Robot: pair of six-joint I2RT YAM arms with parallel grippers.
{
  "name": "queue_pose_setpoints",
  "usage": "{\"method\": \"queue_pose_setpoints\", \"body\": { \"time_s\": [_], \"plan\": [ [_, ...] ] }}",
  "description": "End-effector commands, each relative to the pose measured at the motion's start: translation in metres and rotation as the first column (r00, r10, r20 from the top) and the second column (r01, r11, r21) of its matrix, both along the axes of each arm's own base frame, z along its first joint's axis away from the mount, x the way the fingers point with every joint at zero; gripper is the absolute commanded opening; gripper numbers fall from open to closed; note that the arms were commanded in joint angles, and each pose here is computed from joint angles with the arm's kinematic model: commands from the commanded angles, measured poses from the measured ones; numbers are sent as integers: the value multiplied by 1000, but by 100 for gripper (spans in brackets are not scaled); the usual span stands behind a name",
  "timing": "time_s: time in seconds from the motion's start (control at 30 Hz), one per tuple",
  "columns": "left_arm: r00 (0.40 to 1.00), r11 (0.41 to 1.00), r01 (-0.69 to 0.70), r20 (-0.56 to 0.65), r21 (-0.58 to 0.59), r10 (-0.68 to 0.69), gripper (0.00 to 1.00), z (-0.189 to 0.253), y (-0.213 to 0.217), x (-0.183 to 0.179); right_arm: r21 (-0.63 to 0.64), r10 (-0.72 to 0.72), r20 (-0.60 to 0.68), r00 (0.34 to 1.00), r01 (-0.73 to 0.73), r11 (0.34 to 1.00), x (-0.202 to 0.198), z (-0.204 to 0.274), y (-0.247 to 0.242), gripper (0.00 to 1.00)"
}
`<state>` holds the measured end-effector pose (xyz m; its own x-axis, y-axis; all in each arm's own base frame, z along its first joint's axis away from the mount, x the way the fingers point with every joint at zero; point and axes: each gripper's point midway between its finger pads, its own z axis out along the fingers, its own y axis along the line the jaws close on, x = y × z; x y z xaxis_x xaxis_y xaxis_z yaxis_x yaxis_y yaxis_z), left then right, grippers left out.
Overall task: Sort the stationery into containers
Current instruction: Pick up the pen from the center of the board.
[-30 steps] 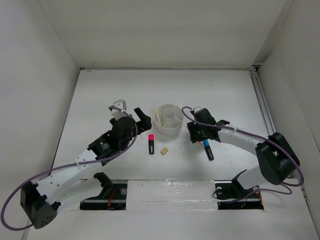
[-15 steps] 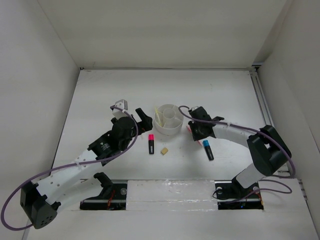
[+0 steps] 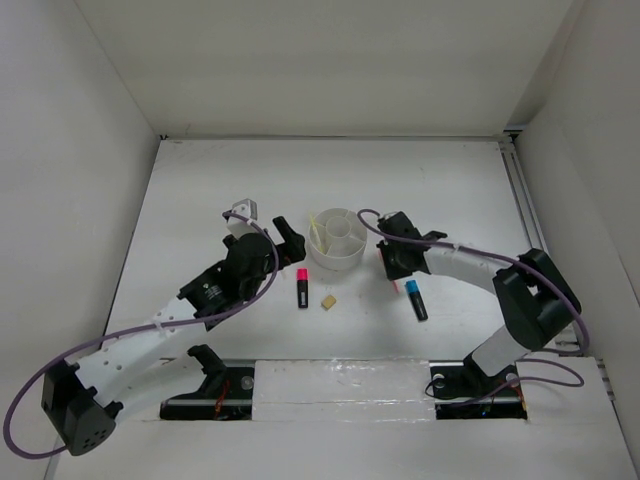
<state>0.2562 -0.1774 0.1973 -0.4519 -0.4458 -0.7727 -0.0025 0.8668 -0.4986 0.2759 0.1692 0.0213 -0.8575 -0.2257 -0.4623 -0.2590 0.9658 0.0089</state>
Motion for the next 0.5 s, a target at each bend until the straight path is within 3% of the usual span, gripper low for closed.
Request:
{"method": "queue_pose_setpoints", "body": {
  "time_s": [0.0, 0.23, 0.47],
  "plan": [
    [1000, 1000, -20, 2, 0, 20, 100, -2, 1, 3, 40, -77, 114, 990, 73, 997, 12, 38, -4, 0],
    [987, 993, -93, -124, 77, 102, 100, -48, 8, 3, 249, -108, 354, 929, 17, 968, 7, 139, 4, 0],
    [959, 978, -195, -194, 78, 206, 98, -70, 7, 11, 317, -83, 478, 875, -84, 945, -12, 212, 7, 0]
  ]
}}
